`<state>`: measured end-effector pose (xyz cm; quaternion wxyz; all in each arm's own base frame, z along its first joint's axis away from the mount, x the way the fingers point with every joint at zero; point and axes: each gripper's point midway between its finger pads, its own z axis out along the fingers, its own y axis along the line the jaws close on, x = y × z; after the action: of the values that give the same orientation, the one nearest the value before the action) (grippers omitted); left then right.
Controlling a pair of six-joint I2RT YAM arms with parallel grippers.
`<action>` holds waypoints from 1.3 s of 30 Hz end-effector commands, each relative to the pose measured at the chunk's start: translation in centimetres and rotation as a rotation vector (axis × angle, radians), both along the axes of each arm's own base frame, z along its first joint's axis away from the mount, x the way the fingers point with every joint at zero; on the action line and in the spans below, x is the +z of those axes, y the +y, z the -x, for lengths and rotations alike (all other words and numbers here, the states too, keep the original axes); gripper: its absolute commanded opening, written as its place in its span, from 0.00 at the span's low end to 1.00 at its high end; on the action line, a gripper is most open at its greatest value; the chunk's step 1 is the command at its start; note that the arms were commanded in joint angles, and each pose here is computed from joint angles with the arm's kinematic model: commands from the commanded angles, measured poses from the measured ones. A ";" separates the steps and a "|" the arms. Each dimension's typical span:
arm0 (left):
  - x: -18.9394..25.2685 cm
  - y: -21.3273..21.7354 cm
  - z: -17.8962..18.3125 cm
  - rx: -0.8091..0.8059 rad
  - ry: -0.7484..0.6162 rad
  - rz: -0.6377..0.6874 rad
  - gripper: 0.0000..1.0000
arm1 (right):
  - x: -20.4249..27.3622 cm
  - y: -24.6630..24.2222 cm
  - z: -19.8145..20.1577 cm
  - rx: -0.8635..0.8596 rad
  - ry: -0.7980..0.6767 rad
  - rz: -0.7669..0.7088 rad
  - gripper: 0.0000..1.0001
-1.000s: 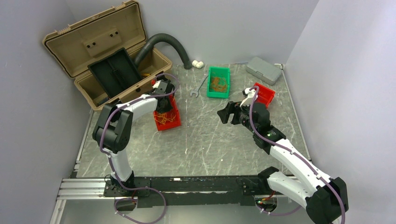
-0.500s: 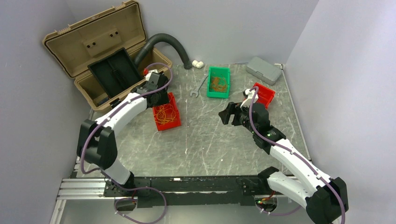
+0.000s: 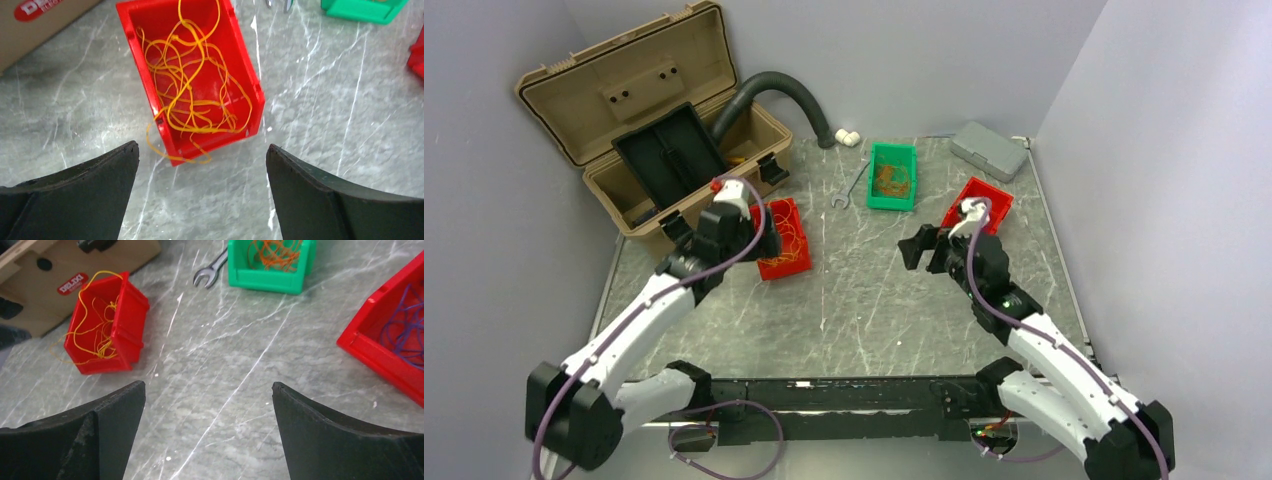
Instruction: Untangle the cables
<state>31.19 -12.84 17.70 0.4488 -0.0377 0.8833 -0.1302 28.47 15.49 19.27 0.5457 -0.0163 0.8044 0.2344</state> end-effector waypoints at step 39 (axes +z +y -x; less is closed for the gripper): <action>-2.7 16.3 0.3 0.492 -0.448 -0.176 0.99 | -4.8 -16.3 -5.2 -0.563 -0.367 0.345 0.99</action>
<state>28.63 2.72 10.92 0.5948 -0.1830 0.7794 0.0728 31.72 -1.50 11.79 0.6708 0.0867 0.7312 -0.0890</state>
